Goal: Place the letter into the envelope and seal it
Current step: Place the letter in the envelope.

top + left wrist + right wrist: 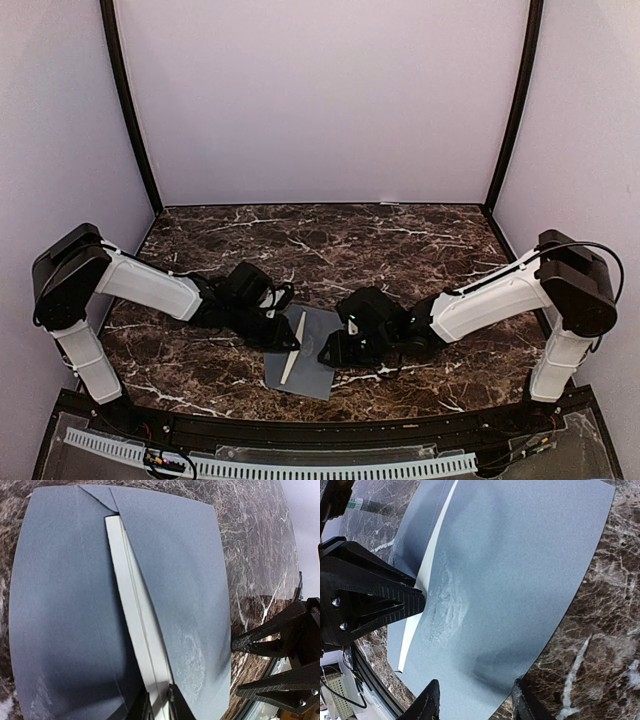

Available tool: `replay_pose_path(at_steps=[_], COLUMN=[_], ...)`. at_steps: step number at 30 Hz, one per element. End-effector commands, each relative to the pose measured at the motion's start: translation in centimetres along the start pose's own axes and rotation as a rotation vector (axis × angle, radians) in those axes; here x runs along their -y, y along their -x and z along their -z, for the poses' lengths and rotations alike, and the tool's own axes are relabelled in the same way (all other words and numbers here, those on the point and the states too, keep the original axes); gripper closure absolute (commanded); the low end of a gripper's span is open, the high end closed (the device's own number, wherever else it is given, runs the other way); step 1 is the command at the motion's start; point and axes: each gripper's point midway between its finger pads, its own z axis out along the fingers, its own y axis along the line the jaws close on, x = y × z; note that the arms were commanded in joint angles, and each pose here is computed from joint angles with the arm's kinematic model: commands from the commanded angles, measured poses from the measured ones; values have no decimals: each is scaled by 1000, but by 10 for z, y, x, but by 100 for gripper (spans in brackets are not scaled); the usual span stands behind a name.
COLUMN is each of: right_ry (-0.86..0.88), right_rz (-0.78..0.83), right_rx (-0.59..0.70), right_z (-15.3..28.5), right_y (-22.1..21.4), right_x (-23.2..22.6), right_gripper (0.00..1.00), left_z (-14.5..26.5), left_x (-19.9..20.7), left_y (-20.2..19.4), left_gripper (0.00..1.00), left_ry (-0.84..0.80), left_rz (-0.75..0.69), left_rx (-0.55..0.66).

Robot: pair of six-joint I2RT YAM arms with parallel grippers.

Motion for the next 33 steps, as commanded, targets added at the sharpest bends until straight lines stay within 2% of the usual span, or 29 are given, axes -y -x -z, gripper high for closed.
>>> replay_pose_path(at_steps=[1, 11, 17, 19, 25, 29, 33], right_ry=[-25, -29, -41, -45, -50, -36, -23], right_rz=[8, 8, 5, 5, -9, -5, -3], right_rx=[-24, -12, -1, 0, 6, 0, -9], right_z=[-7, -3, 3, 4, 8, 5, 0], right_y=[-7, -6, -6, -6, -8, -9, -11], right_x=[4, 5, 8, 9, 13, 9, 5], right_gripper=[54, 54, 54, 53, 51, 51, 54], left_z=[-4, 2, 19, 21, 19, 12, 7], left_x=[8, 3, 6, 8, 12, 13, 7], left_y=[-7, -4, 2, 1, -7, -15, -21], left_gripper=[86, 84, 63, 61, 60, 67, 68], left_ry=[18, 142, 168, 155, 123, 115, 129], left_rz=[-30, -58, -73, -70, -60, -62, -52], left_rx=[-31, -10, 26, 28, 17, -8, -23])
